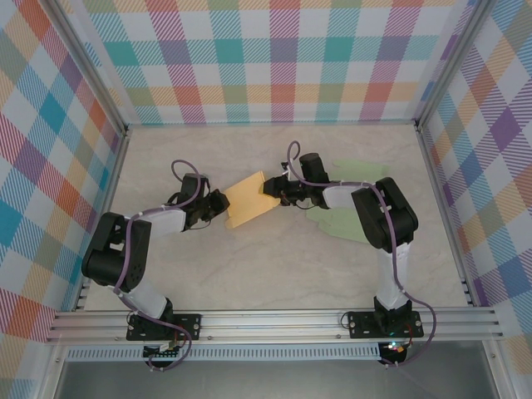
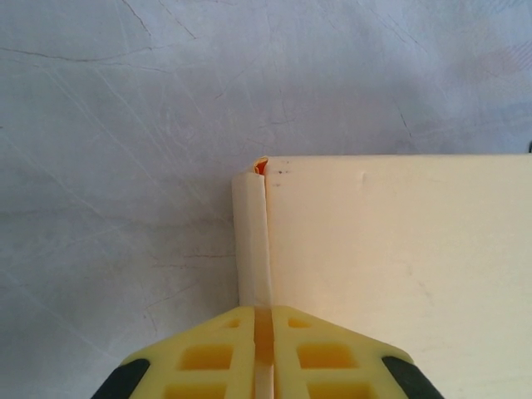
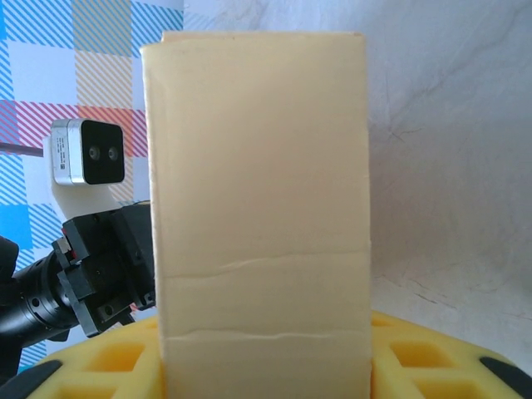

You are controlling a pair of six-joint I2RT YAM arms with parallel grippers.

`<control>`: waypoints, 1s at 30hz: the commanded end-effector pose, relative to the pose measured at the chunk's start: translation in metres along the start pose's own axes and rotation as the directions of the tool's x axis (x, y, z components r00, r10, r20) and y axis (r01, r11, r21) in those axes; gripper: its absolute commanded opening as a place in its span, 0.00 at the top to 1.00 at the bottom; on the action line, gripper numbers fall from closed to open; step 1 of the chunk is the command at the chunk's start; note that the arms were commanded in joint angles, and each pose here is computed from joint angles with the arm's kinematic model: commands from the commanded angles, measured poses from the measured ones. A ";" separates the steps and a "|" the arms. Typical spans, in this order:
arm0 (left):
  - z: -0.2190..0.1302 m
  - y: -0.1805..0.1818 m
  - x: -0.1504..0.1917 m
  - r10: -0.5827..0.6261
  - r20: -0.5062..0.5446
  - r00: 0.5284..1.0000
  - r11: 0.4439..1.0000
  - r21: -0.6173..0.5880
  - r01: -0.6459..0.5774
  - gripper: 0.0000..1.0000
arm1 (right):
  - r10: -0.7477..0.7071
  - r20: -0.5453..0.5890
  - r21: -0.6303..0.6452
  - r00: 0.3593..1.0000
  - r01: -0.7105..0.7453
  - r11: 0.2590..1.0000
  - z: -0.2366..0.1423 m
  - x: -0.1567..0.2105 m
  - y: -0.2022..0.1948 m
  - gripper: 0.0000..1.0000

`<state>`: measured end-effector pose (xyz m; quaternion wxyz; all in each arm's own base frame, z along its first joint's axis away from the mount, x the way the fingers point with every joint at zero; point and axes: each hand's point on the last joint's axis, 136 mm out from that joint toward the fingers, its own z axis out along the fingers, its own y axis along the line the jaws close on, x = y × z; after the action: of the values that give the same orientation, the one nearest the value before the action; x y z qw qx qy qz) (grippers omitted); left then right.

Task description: Fold the paper box

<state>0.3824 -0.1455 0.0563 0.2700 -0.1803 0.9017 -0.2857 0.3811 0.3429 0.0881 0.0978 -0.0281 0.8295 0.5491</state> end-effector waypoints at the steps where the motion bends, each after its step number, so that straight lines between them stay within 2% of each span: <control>1: -0.014 -0.003 0.000 0.022 -0.007 1.000 1.000 -0.003 -0.022 0.85 | -0.010 0.005 -0.032 1.000 0.010 0.999 -0.004 0.000 0.009 0.57; 4: -0.030 -0.013 -0.009 0.059 0.052 0.997 0.998 0.028 -0.061 0.78 | 0.019 0.017 -0.027 1.000 -0.018 0.999 -0.010 -0.001 0.011 0.57; 7: -0.053 -0.027 -0.022 0.113 0.152 0.982 0.990 0.066 -0.124 0.62 | 0.066 0.028 -0.019 0.997 -0.066 0.998 -0.020 0.000 0.010 0.57; 9: -0.070 -0.036 -0.029 0.159 0.226 0.961 0.980 0.084 -0.182 0.57 | 0.109 0.034 -0.020 0.993 -0.109 0.994 -0.027 0.000 0.009 0.58; 12: -0.096 -0.059 -0.033 0.260 0.349 0.900 0.936 0.139 -0.325 0.49 | 0.171 0.051 -0.036 0.984 -0.169 0.985 -0.040 0.001 0.009 0.58; 13: -0.104 -0.068 -0.030 0.313 0.388 0.867 0.908 0.145 -0.393 0.45 | 0.189 0.053 -0.043 0.980 -0.187 0.981 -0.045 0.002 0.010 0.58; 15: -0.116 -0.086 -0.018 0.438 0.448 0.779 0.824 0.145 -0.547 0.22 | 0.221 0.056 -0.050 0.974 -0.218 0.975 -0.052 0.004 0.011 0.58; 16: -0.121 -0.095 -0.008 0.511 0.477 0.715 0.763 0.131 -0.633 0.06 | 0.239 0.055 -0.055 0.970 -0.236 0.970 -0.056 0.005 0.011 0.58; 17: -0.126 -0.105 0.005 0.581 0.508 0.636 0.686 0.115 -0.718 0.00 | 0.255 0.053 -0.060 0.966 -0.251 0.966 -0.059 0.007 0.012 0.58; 18: -0.132 -0.116 0.018 0.634 0.541 0.553 0.604 0.101 -0.791 0.00 | 0.266 0.050 -0.067 0.963 -0.262 0.963 -0.062 0.008 0.013 0.58; 20: -0.140 -0.131 0.051 0.740 0.579 0.343 0.396 0.039 -0.918 0.00 | 0.286 0.043 -0.079 0.957 -0.282 0.956 -0.067 0.011 0.018 0.58; 22: -0.142 -0.135 0.068 0.796 0.568 0.209 0.270 -0.024 -0.962 0.00 | 0.306 0.039 -0.082 0.951 -0.302 0.950 -0.071 0.014 0.021 0.59; 25: -0.136 -0.131 0.078 0.867 0.488 0.100 0.156 -0.075 -0.985 0.00 | 0.331 0.025 -0.086 0.943 -0.328 0.941 -0.074 0.018 0.026 0.58; 30: -0.115 -0.120 0.085 0.938 0.344 -0.028 0.024 -0.145 -0.989 0.00 | 0.362 0.005 -0.090 0.932 -0.361 0.928 -0.078 0.026 0.030 0.58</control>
<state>0.2620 -0.2335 0.1870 0.5753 0.4146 0.6936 -0.1267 0.3496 0.2841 0.1268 0.0168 0.1309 0.8036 0.5803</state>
